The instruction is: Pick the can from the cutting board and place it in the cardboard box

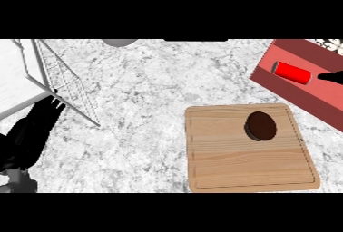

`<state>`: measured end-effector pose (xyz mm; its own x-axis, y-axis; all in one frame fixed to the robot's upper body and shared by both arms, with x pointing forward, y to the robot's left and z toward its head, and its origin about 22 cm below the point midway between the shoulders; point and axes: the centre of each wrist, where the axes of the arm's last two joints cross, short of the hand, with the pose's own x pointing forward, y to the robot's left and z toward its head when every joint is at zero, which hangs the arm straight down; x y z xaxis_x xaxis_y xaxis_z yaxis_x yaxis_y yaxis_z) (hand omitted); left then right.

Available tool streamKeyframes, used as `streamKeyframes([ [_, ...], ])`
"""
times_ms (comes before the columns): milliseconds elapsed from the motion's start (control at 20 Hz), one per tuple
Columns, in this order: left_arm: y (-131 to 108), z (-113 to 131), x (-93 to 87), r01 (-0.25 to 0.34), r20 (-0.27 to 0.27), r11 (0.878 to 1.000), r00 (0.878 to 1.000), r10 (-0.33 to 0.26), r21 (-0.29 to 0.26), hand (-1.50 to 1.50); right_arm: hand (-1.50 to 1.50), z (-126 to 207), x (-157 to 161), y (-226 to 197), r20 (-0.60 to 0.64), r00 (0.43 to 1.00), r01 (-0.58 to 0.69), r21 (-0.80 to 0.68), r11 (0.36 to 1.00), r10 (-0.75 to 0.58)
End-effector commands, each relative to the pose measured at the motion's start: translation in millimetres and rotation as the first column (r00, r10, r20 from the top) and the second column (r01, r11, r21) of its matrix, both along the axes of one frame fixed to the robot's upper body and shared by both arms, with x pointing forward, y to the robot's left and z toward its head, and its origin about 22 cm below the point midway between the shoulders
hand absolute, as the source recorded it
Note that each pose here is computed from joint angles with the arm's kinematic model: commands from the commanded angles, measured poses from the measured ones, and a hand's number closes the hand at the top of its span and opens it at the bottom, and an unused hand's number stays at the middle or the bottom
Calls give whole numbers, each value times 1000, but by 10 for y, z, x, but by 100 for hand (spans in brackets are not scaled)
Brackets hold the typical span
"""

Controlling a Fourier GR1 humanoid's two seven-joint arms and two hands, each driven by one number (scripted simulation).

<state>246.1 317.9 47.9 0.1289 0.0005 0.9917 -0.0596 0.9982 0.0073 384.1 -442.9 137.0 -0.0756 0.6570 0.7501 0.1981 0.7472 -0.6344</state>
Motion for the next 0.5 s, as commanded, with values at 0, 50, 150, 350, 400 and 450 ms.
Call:
streamKeyframes([
  [0,-10,-32,-21,-3,4,1000,1000,3,2,0,-150,144,-106,-273,76,996,38,185,982,-53],
  [50,-24,62,92,8,-9,1000,1000,-8,-14,0,-150,286,-133,-367,67,996,38,227,973,-55],
  [150,-30,72,-11,4,5,1000,1000,-4,-1,0,-150,250,-347,-635,71,992,88,238,967,-108],
  [350,-25,125,81,4,12,1000,1000,-4,-3,0,-150,382,-578,-969,66,991,91,289,953,-115],
  [400,15,208,119,19,18,1000,1000,-19,-5,0,-150,407,-607,-1021,74,988,109,300,948,-137],
  [450,-79,48,56,5,0,1000,1000,-5,6,0,-150,415,-710,-1118,60,989,107,304,947,-132],
])
